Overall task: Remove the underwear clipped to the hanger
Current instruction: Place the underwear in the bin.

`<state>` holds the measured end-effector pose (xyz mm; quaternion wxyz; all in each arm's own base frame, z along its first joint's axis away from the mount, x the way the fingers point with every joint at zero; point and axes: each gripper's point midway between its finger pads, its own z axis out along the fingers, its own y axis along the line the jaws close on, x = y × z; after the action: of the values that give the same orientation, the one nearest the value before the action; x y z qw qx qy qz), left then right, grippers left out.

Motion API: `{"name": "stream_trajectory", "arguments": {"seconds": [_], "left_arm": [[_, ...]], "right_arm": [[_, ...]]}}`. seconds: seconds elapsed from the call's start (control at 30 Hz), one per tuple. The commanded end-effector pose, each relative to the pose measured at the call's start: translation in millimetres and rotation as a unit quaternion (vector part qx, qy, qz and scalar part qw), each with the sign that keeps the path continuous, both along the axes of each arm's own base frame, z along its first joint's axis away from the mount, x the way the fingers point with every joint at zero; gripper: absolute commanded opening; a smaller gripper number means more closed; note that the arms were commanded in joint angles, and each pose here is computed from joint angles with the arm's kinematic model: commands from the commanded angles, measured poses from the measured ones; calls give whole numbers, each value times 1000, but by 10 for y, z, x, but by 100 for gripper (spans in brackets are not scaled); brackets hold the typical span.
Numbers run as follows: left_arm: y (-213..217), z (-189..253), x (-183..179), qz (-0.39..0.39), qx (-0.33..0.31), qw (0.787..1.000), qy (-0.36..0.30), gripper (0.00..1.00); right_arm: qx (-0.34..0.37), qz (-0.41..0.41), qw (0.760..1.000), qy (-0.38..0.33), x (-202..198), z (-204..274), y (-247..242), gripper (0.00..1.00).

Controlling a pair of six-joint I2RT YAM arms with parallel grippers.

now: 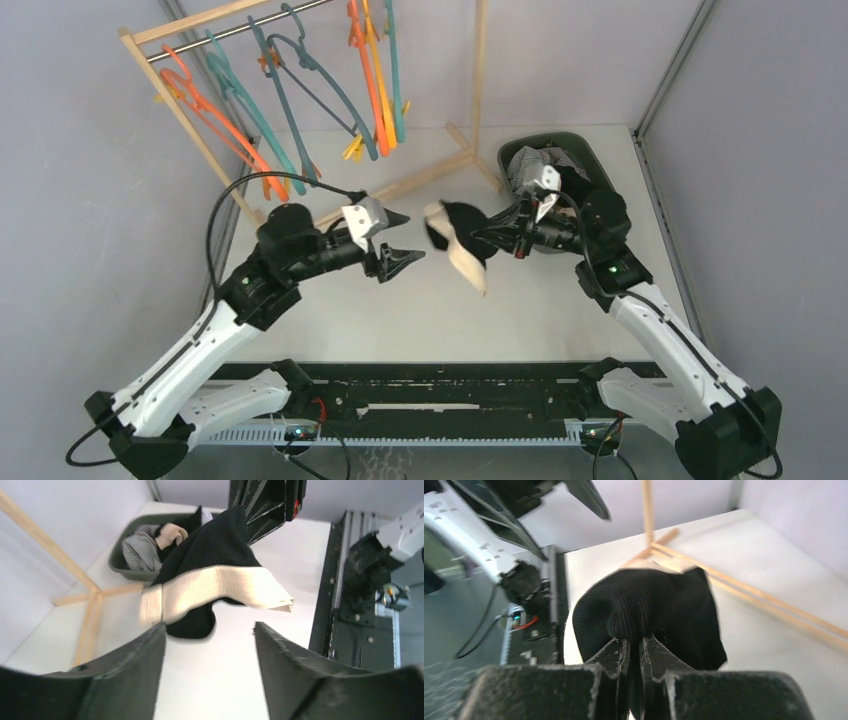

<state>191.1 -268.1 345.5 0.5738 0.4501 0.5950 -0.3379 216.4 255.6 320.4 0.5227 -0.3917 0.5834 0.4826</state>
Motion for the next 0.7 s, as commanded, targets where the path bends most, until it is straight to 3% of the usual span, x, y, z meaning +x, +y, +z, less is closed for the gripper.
{"name": "stream_trajectory", "arguments": {"seconds": [0.0,0.23,0.5,0.67], "left_arm": [[197,274,5,20,-49,998,-36,76],[535,430,46,76,-75,993,-48,94],[745,548,-38,101,-81,988,-85,97],[805,560,-74,106,-74,986,-101,98]], "right_arm": [[-18,-93,993,-65,249,83,-372,0],[-66,-251,964,-61,805,15,-1086,0],[-205,-396,895,-25,1529,-534,-1831,0],[-291,-435,852,19,1982,-1081,-2167,0]]}}
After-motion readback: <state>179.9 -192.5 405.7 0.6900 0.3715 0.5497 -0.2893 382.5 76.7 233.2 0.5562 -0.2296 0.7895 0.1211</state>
